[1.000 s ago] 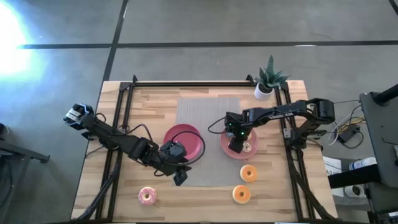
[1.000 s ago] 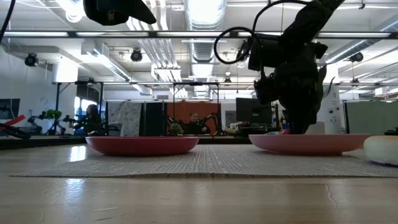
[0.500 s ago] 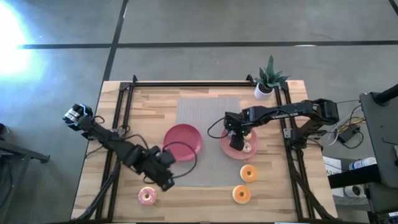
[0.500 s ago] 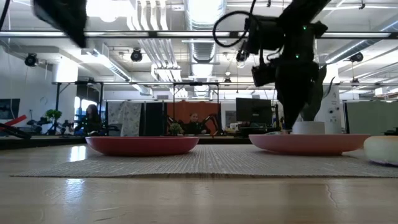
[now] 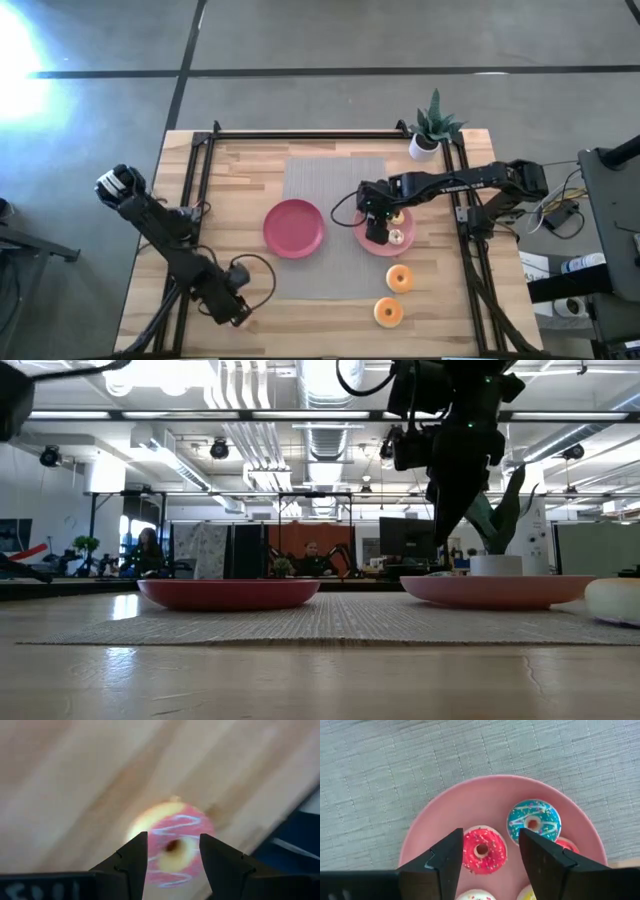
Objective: Pick & Place donuts
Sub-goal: Put the large pink donut on the pink plate
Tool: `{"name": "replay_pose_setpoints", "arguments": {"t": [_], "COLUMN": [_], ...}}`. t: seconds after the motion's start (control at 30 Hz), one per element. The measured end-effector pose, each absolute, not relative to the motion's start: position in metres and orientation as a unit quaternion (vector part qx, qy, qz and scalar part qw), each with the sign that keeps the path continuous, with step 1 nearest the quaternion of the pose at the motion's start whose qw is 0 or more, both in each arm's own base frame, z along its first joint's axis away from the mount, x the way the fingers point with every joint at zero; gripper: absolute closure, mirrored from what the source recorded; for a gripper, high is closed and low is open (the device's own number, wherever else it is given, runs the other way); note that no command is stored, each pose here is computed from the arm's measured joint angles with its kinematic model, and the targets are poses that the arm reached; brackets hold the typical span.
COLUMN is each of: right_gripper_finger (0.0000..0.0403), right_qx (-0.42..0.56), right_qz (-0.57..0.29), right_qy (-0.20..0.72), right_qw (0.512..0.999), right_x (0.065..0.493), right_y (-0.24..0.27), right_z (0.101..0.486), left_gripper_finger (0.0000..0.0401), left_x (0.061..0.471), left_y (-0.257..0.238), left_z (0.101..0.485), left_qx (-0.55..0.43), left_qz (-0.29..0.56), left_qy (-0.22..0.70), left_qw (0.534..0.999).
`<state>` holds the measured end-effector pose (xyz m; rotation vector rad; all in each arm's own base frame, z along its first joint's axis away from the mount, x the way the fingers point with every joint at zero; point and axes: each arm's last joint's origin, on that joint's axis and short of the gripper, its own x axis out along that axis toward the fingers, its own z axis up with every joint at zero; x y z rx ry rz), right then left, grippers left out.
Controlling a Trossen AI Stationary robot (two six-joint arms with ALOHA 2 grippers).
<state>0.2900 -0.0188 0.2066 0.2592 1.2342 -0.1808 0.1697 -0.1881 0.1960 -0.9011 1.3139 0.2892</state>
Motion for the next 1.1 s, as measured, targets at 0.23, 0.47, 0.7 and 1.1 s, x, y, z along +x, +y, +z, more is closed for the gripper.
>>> {"name": "replay_pose_setpoints", "arguments": {"t": [0.23,0.47,0.7,1.1], "right_gripper_finger": [0.0218,0.0217,0.0217,0.0220], "right_qx": [0.139,0.145,0.148,0.160], "right_qz": [-0.087,-0.084,-0.087,-0.097], "right_qy": [0.576,0.579,0.580,0.577], "right_qw": [0.801,0.798,0.796,0.795], "right_x": [0.290,0.289,0.288,0.289], "right_y": [-0.018,-0.013,-0.013,-0.013], "right_z": [0.207,0.205,0.203,0.203], "left_gripper_finger": [0.0248,0.0248,0.0248,0.0262], "left_x": [0.155,0.149,0.148,0.161], "left_y": [-0.174,-0.171,-0.176,-0.191], "left_z": [0.175,0.182,0.166,0.141], "left_qx": [-0.425,-0.426,-0.392,-0.396], "left_qz": [0.097,0.074,0.082,0.099], "left_qy": [0.578,0.589,0.628,0.630], "left_qw": [0.690,0.683,0.668,0.661]}}
